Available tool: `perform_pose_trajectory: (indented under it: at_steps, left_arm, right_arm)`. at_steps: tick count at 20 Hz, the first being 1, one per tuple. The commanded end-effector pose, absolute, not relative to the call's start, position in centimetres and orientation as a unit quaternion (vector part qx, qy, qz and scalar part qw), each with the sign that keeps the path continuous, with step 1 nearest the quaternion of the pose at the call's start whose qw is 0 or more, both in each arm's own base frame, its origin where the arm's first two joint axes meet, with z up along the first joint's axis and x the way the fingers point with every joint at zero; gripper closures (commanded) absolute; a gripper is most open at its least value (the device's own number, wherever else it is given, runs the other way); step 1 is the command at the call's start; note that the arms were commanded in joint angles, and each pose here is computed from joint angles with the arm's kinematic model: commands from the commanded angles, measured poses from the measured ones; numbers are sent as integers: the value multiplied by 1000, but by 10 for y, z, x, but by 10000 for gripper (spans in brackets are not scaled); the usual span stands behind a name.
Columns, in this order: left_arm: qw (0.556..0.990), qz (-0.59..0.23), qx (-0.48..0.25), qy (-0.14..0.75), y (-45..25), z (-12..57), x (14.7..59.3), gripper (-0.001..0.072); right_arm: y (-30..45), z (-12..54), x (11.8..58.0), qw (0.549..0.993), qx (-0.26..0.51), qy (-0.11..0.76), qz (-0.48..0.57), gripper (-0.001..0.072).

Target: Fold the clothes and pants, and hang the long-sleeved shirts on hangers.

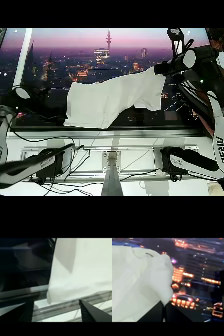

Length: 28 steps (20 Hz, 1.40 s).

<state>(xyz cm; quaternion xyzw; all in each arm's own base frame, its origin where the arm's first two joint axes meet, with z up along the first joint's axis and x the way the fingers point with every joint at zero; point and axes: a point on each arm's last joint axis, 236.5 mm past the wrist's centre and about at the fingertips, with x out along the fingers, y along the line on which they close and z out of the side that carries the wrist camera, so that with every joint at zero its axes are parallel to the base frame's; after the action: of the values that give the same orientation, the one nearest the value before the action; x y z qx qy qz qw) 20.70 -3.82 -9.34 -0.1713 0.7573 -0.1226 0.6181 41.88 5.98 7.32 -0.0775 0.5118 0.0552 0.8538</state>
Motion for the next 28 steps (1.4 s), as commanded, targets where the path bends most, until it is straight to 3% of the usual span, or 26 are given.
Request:
perform_pose_trajectory:
  at_steps: [1,2,3,5,6,7,8,12,15,19,23,28]
  left_arm:
    - [592,-141,-206,766,-52,-119,198,171]
    - [590,-149,-226,761,-61,-122,201,276]
    - [587,-161,-244,755,-70,-121,205,330]
    - [577,-182,-275,747,-85,-120,209,343]
    - [568,-193,-289,746,-91,-118,209,386]
    - [561,-208,-299,744,-98,-116,209,585]
    - [561,-232,-304,734,-104,-111,211,690]
    - [617,-285,-333,653,-115,-69,273,689]
    - [727,-304,-276,551,-93,12,356,690]
    - [879,-294,-197,321,-48,205,432,690]
    - [970,-187,-117,101,9,371,414,690]
    - [996,-62,-49,-44,46,469,338,690]
  right_arm:
    - [61,74,419,855,-75,510,57,699]
    - [61,74,419,855,-74,510,57,699]
    - [62,74,419,855,-74,510,58,698]
    - [65,74,419,855,-68,510,61,699]
    - [65,74,419,856,-67,509,62,699]
    - [66,75,420,856,-66,508,63,699]
    - [66,76,421,858,-66,506,63,699]
    - [64,97,429,877,-82,469,67,699]
    - [48,146,440,900,-119,416,46,699]
    - [26,241,445,936,-148,318,3,699]
    - [17,334,427,965,-139,221,-16,699]
    - [16,428,370,988,-104,112,-9,700]
